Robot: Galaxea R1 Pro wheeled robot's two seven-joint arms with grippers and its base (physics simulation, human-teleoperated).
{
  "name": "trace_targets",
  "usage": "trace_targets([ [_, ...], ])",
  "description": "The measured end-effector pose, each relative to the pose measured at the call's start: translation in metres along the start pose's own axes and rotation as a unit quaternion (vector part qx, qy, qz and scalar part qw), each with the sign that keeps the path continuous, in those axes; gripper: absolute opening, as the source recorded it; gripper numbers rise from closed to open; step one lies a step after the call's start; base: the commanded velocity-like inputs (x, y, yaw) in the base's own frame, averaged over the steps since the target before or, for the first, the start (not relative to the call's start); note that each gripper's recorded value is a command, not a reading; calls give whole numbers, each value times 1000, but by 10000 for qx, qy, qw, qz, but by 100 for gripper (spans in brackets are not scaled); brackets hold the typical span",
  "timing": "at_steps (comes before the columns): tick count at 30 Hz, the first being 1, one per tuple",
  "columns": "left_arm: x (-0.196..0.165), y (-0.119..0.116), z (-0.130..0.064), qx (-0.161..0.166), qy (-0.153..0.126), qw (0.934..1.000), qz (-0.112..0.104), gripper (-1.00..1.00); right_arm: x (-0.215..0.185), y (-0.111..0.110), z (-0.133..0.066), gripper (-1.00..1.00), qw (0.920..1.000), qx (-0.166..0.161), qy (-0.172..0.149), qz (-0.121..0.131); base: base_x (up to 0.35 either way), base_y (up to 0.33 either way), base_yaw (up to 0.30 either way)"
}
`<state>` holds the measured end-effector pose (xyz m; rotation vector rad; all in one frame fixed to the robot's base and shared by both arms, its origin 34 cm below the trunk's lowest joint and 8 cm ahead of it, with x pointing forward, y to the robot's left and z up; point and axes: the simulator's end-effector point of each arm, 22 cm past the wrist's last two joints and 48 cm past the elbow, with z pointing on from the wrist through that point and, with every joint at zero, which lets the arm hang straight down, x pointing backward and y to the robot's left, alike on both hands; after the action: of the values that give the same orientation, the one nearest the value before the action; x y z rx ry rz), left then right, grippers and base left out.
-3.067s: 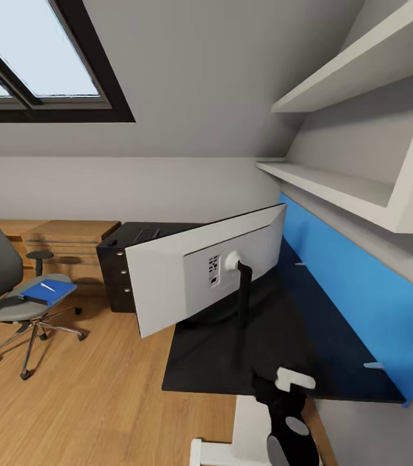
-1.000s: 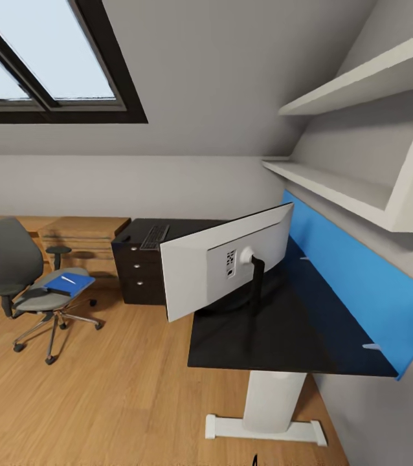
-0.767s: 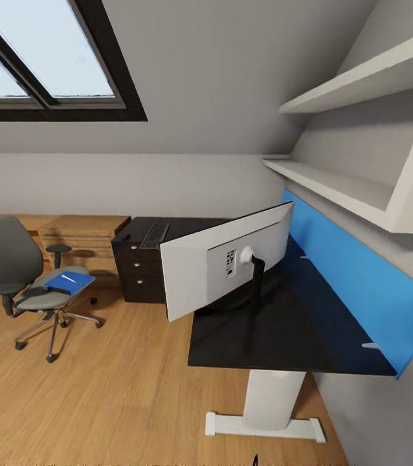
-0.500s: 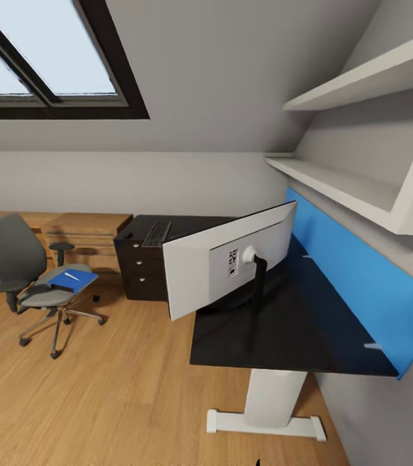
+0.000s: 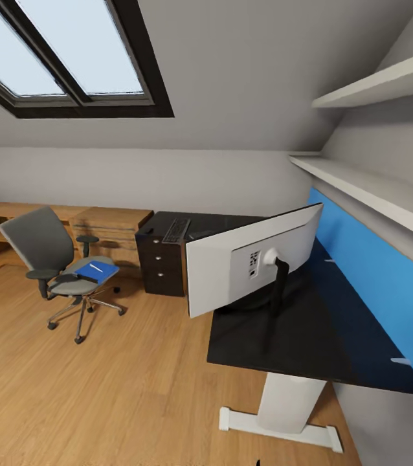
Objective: In the bedroom, organize the workspace by keeping the computer under the desk, ensuring the monitor is on the desk, placing the keyboard on the desk next to the monitor, placing the mouse on the desk next to the keyboard, moving the folder from the swivel chair onto the desk next to the mouse, stacking the notebook on top of the folder with the pen on top of the notebook, and positioning the swivel chair next to the desk.
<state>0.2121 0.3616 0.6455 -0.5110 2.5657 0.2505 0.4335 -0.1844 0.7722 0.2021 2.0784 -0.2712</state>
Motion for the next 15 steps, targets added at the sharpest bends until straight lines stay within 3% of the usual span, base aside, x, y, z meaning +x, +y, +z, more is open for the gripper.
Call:
trace_targets([
  [5,0,2,-5,-16,11,10000,1,100,-9,-1,-4,100,9997,-25,-205,107,0,0,255],
  [10,0,4,-9,-26,25,10000,3,100,-16,6,-15,100,9972,-270,-698,-47,0,0,257],
  [15,1,4,-9,-25,40,10000,13,100,-15,14,-20,100,9956,-411,-824,-158,0,0,258],
])
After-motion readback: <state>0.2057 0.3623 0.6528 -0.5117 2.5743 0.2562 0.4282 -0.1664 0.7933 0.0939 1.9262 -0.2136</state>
